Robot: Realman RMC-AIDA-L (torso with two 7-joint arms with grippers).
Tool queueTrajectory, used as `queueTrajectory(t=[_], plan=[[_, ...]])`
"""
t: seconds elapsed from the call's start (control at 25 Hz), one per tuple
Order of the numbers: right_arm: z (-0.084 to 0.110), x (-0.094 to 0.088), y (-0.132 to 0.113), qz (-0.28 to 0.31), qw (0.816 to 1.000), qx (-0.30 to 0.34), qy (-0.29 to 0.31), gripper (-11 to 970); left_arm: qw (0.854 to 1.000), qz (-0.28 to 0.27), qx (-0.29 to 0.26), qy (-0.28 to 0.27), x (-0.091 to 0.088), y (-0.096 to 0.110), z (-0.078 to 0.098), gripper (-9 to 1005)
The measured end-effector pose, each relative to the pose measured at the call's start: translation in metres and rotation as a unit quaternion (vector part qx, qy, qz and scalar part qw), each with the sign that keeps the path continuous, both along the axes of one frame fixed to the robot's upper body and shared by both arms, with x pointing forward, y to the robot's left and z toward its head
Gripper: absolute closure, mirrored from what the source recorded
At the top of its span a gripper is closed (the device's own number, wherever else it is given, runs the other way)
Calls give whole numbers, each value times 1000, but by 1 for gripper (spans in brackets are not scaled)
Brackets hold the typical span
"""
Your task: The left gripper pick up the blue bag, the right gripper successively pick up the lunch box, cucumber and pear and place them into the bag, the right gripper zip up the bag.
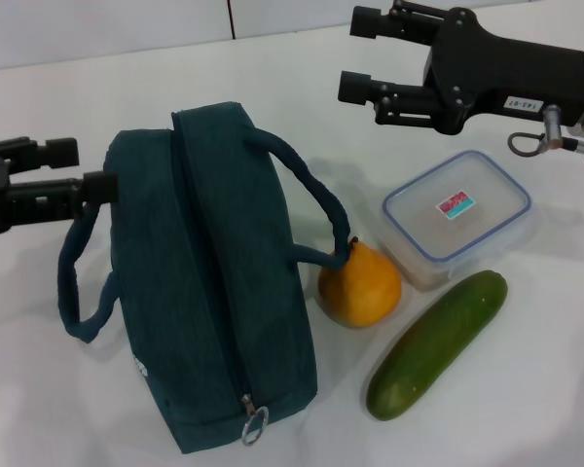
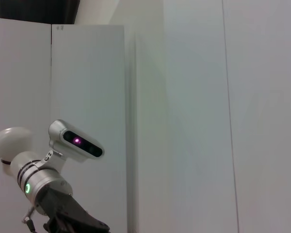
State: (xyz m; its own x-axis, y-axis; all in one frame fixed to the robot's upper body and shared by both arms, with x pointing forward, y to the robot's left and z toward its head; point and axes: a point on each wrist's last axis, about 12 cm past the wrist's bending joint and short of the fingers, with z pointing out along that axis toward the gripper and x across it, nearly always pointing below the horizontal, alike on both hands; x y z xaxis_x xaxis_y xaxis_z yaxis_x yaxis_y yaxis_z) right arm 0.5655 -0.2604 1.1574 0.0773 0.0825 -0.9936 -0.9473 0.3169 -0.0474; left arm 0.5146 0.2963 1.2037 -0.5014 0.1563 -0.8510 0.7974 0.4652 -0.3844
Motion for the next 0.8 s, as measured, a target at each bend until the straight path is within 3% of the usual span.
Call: queueTrajectory(t=[0.48,0.8], plan=[[4,4,3,7,1000,1,8,229,999,19,5,39,-1,-4,3,141],[2,3,5,10,1000,-1,13,230,996,15,40,79,4,-22,-7,145]])
